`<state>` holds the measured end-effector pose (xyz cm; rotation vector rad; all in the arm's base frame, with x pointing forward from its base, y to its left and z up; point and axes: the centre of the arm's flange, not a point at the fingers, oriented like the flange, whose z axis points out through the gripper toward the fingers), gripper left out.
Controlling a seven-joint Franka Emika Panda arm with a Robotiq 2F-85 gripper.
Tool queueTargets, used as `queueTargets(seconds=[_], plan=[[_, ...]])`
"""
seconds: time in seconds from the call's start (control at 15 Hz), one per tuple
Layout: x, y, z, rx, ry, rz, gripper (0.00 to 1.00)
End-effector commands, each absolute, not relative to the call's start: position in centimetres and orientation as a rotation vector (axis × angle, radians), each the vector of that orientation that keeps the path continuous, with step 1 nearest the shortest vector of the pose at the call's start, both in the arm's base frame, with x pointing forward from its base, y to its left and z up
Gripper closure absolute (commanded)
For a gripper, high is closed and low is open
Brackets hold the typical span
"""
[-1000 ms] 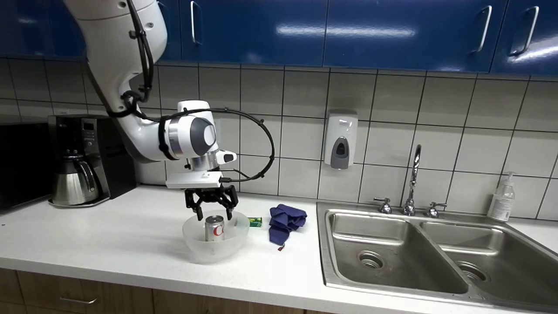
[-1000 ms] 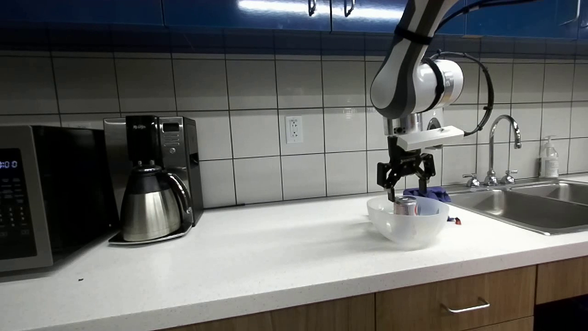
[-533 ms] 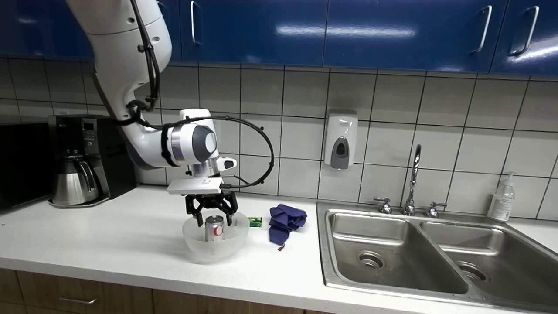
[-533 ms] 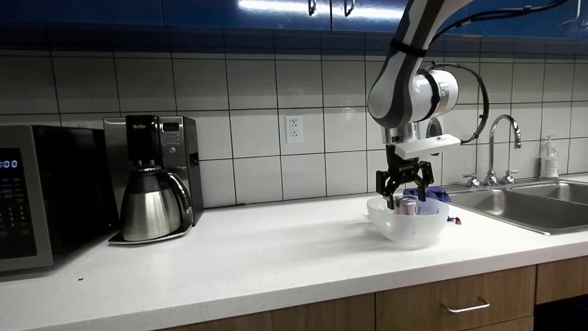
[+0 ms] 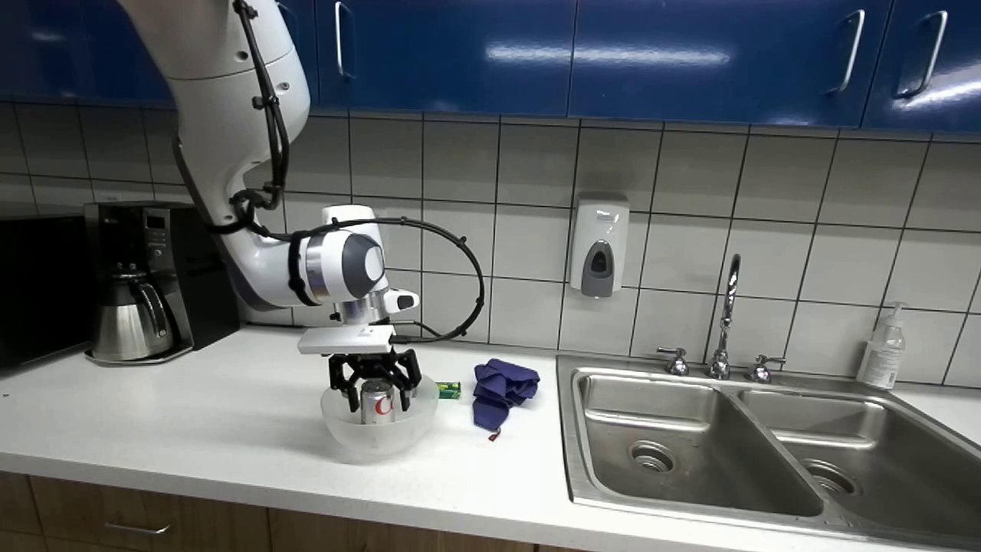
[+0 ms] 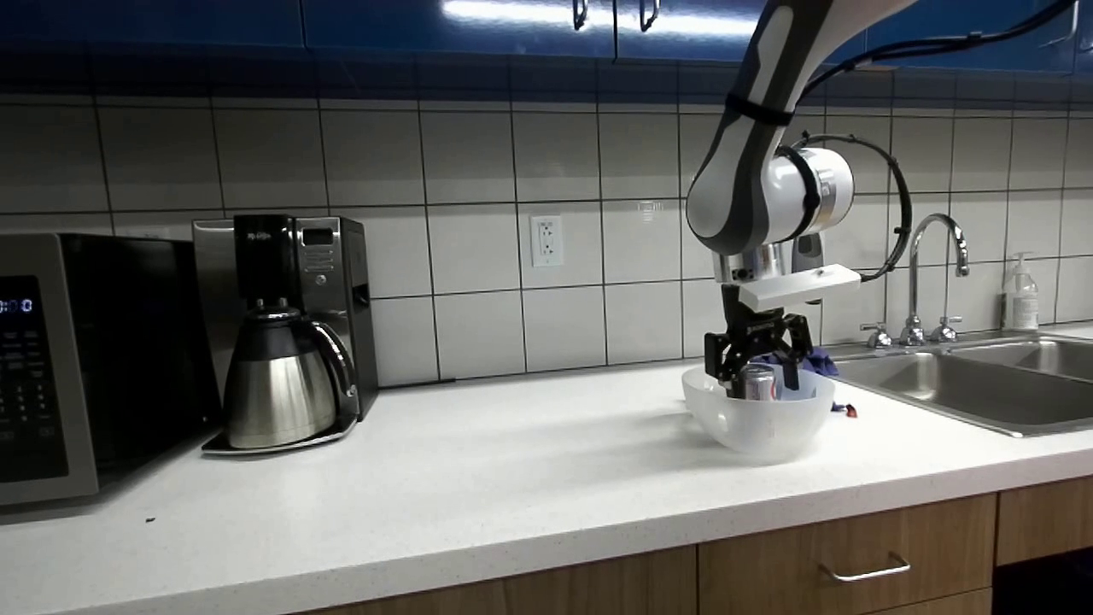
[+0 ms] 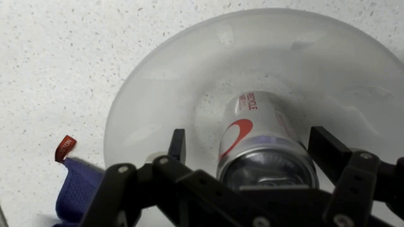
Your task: Remove the grey can from the plastic bowl
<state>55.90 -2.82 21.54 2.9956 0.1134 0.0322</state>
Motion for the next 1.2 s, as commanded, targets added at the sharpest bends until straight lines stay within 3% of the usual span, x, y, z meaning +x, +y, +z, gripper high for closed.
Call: queueTargets(seconds=[0.0,0.2,0.27,0.33,0.6,1.13], plan=[[56.6,-3.1,20.9,2.984,0.087,0.043,0.00],[56.7,-3.3,20.4,2.984,0.083,0.041,0.00],[56.8,-3.4,20.2,2.985,0.082,0.043,0.25],[56.8,-3.4,20.1,2.986,0.082,0.044,0.26],[56.8,-3.3,19.9,2.992,0.092,0.065,0.57],[56.8,-3.2,21.8,2.990,0.091,0.122,0.58]])
